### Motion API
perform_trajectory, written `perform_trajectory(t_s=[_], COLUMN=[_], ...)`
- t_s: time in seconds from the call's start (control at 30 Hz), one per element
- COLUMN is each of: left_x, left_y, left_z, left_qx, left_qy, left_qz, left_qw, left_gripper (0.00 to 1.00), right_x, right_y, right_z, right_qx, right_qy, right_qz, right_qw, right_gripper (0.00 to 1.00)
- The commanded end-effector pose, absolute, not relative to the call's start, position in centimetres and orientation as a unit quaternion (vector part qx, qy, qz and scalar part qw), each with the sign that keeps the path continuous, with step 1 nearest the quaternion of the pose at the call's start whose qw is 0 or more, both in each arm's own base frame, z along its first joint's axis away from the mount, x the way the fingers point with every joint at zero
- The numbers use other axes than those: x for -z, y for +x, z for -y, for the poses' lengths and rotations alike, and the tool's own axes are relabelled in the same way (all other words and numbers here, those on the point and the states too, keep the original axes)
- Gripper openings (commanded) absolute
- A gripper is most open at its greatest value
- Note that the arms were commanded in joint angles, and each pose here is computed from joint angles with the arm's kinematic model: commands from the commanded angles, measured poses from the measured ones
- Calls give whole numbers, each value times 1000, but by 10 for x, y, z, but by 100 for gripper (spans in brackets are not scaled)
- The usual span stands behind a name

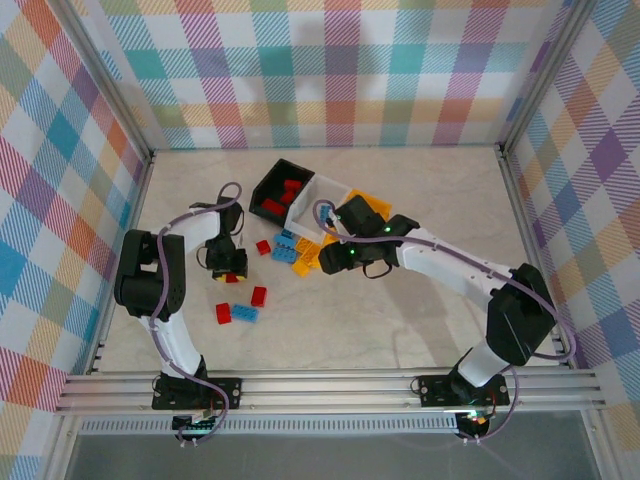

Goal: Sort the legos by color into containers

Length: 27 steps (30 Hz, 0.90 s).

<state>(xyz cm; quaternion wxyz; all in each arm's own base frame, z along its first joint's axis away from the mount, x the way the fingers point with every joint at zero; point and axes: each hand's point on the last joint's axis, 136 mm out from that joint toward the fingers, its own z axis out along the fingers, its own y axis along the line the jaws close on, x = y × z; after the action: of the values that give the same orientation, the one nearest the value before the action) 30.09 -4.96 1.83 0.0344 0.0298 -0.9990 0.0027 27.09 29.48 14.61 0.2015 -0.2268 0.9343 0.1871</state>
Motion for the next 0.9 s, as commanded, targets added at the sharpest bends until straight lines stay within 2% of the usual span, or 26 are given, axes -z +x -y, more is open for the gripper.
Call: perform_trajectory(t_s=[0.0, 0.17, 0.43, 0.63, 0.87], left_x=[-31, -69, -140, -138, -116], left_y=[313, 342, 430, 484, 521], left_z=[57, 72, 115, 150, 171], left_qx=[-23, -62, -141, -168, -184], left_qy=[35, 53, 70, 67, 79], left_qz=[999, 996, 981, 976, 973], left_qw=[19, -21, -112, -120, -117], left_gripper=[36, 36, 35, 35, 35], right_x=[-152, -151, -151, -155, -152], right_y=[267, 264, 264, 264, 261], right_z=[-306, -303, -297, -293, -287], right_qx=[-202, -198, -182, -171, -160], right_qy=[-234, -238, -248, -263, -271], right_qz=[-930, -930, -930, -927, -927], right_qw=[197, 198, 200, 206, 202], right_gripper=[61, 61, 61, 62, 62])
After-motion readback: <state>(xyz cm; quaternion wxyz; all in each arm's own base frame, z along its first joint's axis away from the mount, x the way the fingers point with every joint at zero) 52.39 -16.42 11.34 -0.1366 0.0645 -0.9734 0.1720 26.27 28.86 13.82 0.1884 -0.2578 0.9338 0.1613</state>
